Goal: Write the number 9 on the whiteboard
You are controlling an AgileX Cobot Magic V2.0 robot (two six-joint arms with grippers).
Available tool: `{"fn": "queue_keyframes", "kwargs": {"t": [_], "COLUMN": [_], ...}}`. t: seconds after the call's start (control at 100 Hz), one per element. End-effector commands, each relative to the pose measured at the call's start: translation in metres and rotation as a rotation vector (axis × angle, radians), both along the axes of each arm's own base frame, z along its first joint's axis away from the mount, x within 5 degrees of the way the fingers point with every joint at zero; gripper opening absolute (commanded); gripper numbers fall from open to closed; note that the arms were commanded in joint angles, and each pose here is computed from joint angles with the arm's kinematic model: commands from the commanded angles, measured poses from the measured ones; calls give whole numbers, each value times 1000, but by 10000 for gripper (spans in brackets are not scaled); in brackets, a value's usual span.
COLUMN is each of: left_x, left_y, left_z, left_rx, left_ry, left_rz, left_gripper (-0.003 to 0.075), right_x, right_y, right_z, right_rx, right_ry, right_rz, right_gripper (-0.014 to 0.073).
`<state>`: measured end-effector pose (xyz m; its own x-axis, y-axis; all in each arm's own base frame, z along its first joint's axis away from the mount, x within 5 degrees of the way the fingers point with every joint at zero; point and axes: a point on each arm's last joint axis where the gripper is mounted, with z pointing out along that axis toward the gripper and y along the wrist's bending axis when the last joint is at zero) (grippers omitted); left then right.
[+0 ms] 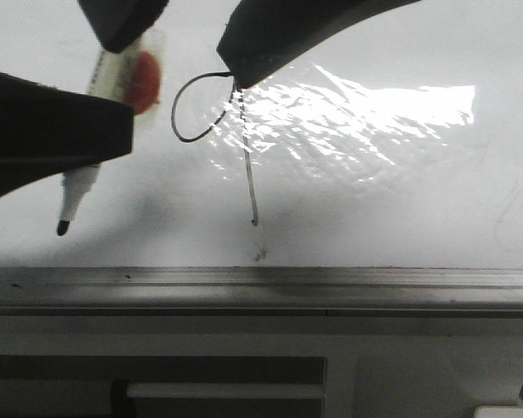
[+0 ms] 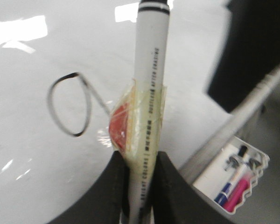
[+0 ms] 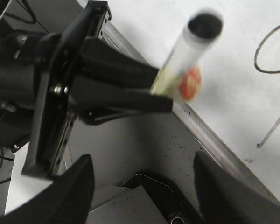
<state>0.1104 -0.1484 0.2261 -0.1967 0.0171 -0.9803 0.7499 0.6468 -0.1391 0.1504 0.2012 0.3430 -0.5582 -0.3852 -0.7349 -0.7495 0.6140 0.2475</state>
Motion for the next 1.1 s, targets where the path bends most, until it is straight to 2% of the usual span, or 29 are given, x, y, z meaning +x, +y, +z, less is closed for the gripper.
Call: {"fn": "queue_keyframes", "kwargs": {"t": [0.0,0.09,0.2,0.48,0.78,1.09], "left_x": [11,14,15,18,27,31], "left_y": [5,10,10,7,-6,-8], "left_z": [11,5,1,7,-5,-9], "left_rx": [-171,-210,-209,-231,-167,-166], "left_ry": [115,233,284,284,309,287], "left_rz": [161,249,272,278,293,316], "left_gripper": [-20,-20,-20,-20,-20,-20], "right_x": [0,0,0,0,-1,-1], "right_y": [0,0,0,0,-1,-1], "right_z": [18,17,17,17,16,16], "right_rx": [81,74,72,72,63,60], "right_ry": [-58,-52,-50,-50,-39,-36], "right_rz": [-14,-11,-11,-11,-6,-5], "right_gripper": [420,420,420,420,420,420]}}
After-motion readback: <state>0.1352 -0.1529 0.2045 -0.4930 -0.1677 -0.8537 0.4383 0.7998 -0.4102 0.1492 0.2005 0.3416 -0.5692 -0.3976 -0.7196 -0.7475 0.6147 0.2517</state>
